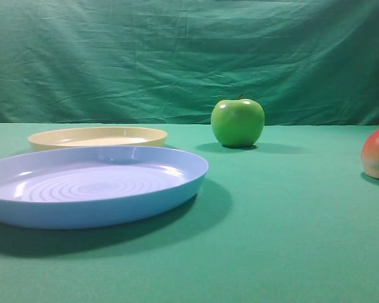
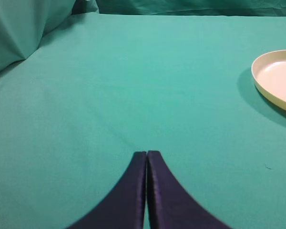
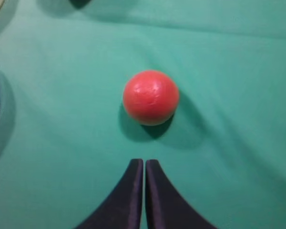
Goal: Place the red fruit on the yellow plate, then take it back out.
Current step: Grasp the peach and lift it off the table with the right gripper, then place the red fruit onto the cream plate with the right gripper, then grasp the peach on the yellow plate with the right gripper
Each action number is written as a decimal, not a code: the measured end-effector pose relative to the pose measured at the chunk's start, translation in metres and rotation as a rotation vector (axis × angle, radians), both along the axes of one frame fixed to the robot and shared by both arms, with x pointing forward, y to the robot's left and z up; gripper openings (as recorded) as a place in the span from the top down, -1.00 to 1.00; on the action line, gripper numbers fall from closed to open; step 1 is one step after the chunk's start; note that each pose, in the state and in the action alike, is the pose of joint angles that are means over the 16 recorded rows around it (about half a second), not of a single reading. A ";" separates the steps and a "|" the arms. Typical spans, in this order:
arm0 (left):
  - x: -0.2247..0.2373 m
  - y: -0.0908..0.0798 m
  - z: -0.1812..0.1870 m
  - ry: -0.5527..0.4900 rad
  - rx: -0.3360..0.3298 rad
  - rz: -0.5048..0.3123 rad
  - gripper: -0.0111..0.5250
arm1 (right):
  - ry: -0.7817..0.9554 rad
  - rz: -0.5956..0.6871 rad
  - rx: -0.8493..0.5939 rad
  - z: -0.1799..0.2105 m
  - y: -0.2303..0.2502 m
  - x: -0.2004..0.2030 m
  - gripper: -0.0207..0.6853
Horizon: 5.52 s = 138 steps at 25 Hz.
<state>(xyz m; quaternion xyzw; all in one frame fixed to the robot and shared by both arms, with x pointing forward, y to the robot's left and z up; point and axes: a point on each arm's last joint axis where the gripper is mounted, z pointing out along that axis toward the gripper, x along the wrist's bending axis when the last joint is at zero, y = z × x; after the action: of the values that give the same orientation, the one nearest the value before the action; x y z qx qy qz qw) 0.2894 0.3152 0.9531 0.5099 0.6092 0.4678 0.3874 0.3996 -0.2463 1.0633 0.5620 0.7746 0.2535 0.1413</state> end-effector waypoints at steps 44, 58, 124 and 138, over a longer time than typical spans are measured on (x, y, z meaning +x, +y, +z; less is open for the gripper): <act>0.000 0.000 0.000 0.000 0.000 0.000 0.96 | 0.258 0.162 -0.188 -0.126 0.059 0.134 -0.08; 0.000 0.000 0.000 0.000 0.000 0.000 0.96 | -0.004 0.379 -0.071 -0.024 0.142 0.171 0.39; 0.000 0.000 0.000 0.000 0.002 -0.001 0.96 | -0.004 0.342 -0.006 0.109 0.128 0.060 0.94; 0.000 0.000 0.000 0.000 0.002 -0.001 0.96 | -0.204 0.094 -0.006 0.107 0.036 -0.021 0.94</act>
<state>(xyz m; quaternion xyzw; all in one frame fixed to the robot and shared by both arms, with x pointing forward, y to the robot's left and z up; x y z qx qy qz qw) 0.2894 0.3152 0.9531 0.5105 0.6087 0.4682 0.3869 0.3789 -0.2106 1.1708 0.4960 0.7823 0.3136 0.2090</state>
